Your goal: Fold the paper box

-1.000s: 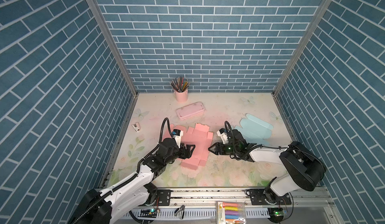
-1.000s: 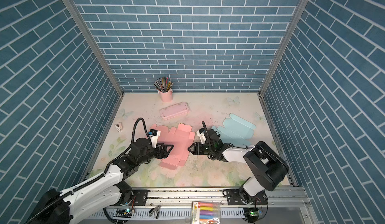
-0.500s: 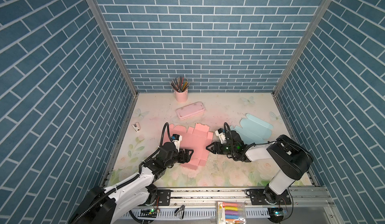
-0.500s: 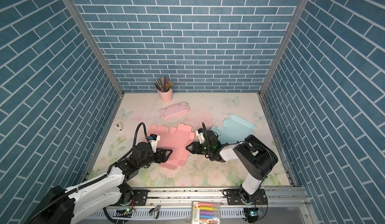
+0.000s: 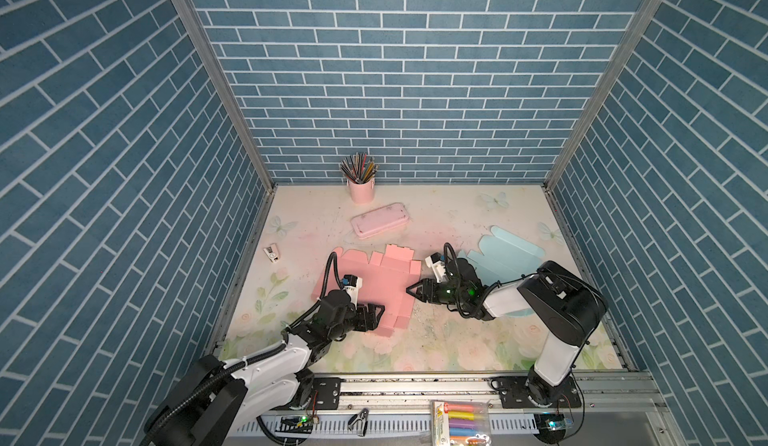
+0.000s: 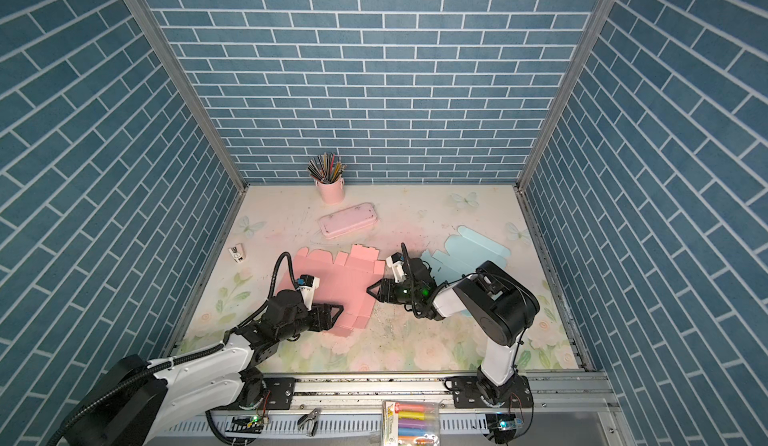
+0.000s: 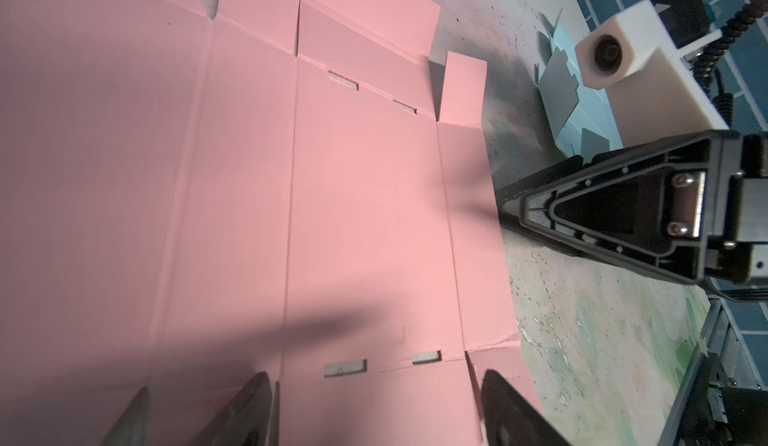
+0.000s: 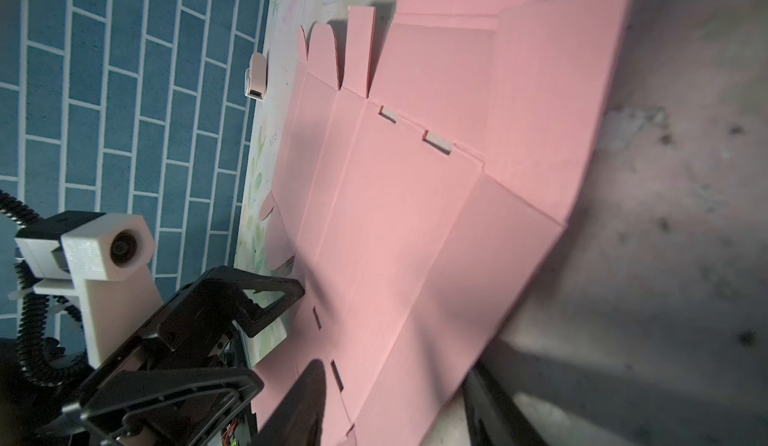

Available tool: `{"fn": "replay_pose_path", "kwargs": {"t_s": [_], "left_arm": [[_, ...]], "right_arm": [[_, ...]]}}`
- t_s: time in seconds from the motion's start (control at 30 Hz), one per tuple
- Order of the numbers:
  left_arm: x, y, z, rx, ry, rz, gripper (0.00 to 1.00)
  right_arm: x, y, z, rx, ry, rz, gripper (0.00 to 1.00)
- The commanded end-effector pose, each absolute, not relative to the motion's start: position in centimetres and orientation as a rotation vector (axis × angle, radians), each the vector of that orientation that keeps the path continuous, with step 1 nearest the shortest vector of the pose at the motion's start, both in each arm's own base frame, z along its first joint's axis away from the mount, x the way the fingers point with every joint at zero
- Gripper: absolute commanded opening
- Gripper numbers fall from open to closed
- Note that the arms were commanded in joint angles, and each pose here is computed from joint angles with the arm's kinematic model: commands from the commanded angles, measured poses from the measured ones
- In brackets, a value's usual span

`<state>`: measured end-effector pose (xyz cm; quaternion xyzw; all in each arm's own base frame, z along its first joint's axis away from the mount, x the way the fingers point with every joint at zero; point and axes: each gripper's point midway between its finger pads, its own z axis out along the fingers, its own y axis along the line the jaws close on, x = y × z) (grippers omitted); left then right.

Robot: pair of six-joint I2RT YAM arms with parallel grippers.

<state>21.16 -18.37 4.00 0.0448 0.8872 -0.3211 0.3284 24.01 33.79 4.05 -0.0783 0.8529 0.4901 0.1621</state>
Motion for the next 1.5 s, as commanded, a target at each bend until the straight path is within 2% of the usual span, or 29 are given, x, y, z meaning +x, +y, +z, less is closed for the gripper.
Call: {"fn": "replay_pose_path", "kwargs": {"t_s": [0.0,0.23,0.57,1.07,1.47], "left_arm": [[21.0,-18.6,3.8,0.108,2.312,-0.861,0.8],[20.8,-18.7,3.1,0.105,2.324,-0.868,0.8],[20.7,-19.9,3.5,0.134,2.319,-0.896,0.79],[20.8,-20.7,4.3,0.162,2.308,-0.91,0.79],[21.3,-19.9,5.9,0.132,2.265,-0.865,0.79]], "right_arm": [[23.8,33.9,3.2,-0.16,2.48,1.418,0.53],[24.0,34.1,3.3,-0.164,2.474,1.42,0.51],[24.5,34.5,3.8,-0.163,2.453,1.431,0.39],[25.1,33.8,3.9,-0.136,2.447,1.418,0.13],[24.4,32.0,4.1,-0.158,2.467,1.4,0.08]]}}
